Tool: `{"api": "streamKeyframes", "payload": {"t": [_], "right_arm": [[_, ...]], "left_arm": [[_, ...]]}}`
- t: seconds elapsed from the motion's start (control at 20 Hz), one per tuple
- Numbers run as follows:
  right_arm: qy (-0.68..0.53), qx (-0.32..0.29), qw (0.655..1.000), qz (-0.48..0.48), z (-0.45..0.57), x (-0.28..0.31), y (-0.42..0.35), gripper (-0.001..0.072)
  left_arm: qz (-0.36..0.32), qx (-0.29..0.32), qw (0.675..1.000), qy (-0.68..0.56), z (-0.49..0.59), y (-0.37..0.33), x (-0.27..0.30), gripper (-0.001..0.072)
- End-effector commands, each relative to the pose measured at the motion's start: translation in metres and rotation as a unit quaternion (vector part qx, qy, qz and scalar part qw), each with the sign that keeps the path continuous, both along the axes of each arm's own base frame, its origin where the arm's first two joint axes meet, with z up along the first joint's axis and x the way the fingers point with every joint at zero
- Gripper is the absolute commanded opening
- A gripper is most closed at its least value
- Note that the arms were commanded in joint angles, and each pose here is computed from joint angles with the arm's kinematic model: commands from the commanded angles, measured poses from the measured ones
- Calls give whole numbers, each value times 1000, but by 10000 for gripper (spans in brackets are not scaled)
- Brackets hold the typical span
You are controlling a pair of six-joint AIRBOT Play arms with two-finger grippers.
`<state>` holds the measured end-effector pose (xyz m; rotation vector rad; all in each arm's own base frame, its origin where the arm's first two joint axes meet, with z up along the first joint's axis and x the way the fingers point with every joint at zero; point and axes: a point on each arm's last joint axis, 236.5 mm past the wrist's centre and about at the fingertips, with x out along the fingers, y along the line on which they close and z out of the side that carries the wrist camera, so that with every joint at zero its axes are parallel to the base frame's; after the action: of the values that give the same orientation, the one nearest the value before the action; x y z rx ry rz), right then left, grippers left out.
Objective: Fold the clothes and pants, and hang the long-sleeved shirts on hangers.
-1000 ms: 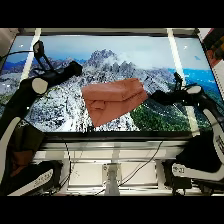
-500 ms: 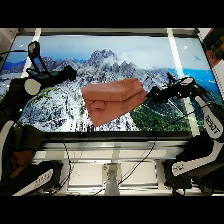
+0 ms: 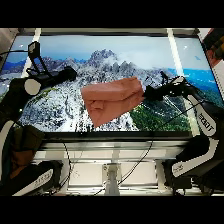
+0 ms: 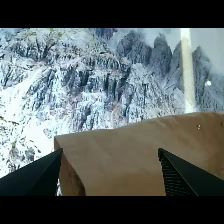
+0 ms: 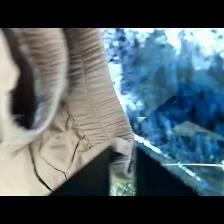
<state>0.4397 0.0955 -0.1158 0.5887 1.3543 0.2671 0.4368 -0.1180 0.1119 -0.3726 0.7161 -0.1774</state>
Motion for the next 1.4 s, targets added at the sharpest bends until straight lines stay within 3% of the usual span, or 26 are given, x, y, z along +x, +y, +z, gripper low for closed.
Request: {"api": "streamKeyframes", "payload": {"t": [0.0, 0.1, 0.4, 0.65, 0.8, 1.35], "right_arm": [[-16, -4, 1000, -2, 1, 8, 7, 128], [-18, -4, 1000, -2, 3, 8, 7, 23], [-48, -3, 999, 1, 34, 13, 8, 23], [-55, -3, 998, 2, 41, 13, 8, 22], [-55, -3, 998, 2, 41, 13, 8, 23], [-54, -2, 999, 3, 42, 12, 9, 23]], "left_arm": [[0, 1, 1000, 3, -1, 0, -1, 711], [-5, 5, 1000, 26, -10, 0, -8, 709], [-46, 35, 982, 177, -80, -2, -66, 704], [-145, -60, 947, 280, -139, -67, -147, 701], [-183, -51, 933, 304, -171, -96, -188, 702], [-189, -28, 937, 292, -196, -117, -200, 700]]}}
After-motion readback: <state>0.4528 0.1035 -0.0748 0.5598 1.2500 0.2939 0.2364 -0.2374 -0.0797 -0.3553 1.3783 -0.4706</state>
